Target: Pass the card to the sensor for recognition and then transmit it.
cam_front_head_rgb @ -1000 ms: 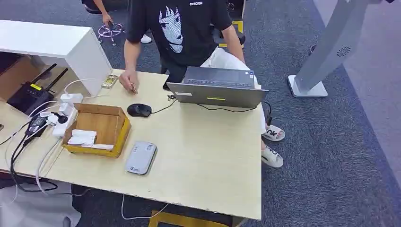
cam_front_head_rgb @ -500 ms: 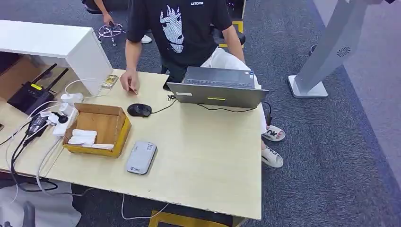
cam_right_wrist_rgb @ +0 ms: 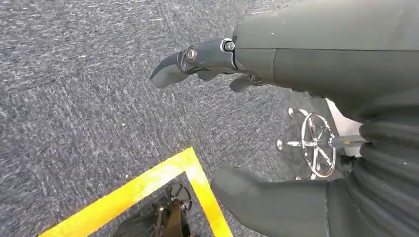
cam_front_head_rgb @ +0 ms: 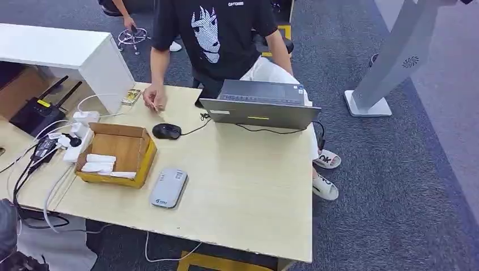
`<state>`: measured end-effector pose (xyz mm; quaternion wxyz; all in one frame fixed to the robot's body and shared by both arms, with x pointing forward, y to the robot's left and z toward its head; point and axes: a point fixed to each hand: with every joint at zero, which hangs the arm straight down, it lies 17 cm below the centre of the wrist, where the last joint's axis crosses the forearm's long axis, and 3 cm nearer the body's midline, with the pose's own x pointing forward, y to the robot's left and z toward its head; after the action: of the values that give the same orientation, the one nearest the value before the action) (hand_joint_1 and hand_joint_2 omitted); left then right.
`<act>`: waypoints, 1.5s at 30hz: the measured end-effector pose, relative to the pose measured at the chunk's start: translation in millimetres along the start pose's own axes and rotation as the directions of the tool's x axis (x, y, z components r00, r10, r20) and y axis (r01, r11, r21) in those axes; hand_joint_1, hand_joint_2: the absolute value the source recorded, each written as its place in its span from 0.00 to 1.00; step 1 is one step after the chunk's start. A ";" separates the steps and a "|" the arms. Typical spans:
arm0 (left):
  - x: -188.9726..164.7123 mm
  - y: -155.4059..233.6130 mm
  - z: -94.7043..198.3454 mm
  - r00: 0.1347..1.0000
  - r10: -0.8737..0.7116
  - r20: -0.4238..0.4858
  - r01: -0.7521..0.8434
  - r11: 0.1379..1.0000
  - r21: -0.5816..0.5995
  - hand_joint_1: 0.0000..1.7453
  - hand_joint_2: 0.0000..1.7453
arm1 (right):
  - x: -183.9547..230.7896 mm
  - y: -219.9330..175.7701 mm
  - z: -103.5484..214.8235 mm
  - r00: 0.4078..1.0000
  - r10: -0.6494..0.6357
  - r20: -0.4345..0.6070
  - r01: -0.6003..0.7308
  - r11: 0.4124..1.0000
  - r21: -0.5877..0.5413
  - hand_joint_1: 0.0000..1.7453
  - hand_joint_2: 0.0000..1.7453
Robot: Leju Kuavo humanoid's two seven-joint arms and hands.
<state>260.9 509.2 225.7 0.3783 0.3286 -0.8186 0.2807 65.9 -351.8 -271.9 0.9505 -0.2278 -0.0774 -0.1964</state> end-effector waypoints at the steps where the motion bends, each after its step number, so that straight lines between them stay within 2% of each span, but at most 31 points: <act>1: 5.5 -12.1 -6.3 1.000 -0.003 0.021 0.003 1.000 -0.028 0.00 1.00 | 1.1 1.1 0.2 1.000 -0.001 0.001 0.001 1.000 0.004 0.00 1.00; 9: 17.2 -80.7 -38.9 0.993 -0.072 0.097 0.089 0.980 -0.178 0.00 1.00 | 0.0 4.6 0.9 1.000 0.010 -0.007 -0.010 1.000 0.020 0.00 1.00; 17: 8.7 -142.7 -57.1 0.972 -0.187 0.144 0.223 0.930 -0.292 0.00 1.00 | 0.6 8.9 1.8 1.000 0.029 -0.008 -0.029 0.999 0.038 0.00 1.00; 26: -3.9 -207.2 -66.1 0.914 -0.336 0.228 0.401 0.829 -0.389 0.00 1.00 | 0.4 13.3 2.9 0.998 0.054 -0.010 -0.053 0.997 0.057 0.00 1.00; 35: -4.7 -273.1 -67.4 0.813 -0.454 0.364 0.579 0.692 -0.431 0.00 1.00 | 0.9 18.8 4.3 0.996 0.083 -0.008 -0.082 0.993 0.080 0.00 1.00; 36: -5.5 -280.0 -66.6 0.798 -0.467 0.380 0.600 0.672 -0.434 1.00 1.00 | 1.1 19.7 4.5 0.996 0.087 -0.007 -0.086 0.993 0.085 0.00 1.00; 45: -2.3 -333.5 -63.4 0.632 -0.548 0.547 0.772 0.499 -0.393 1.00 1.00 | 1.2 27.9 7.3 0.992 0.127 0.000 -0.126 0.985 0.115 0.00 1.00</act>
<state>539.9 346.0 329.4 0.3871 0.5287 -0.7210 -0.2254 78.0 -326.0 -276.4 0.9729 -0.1767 -0.0705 -0.1316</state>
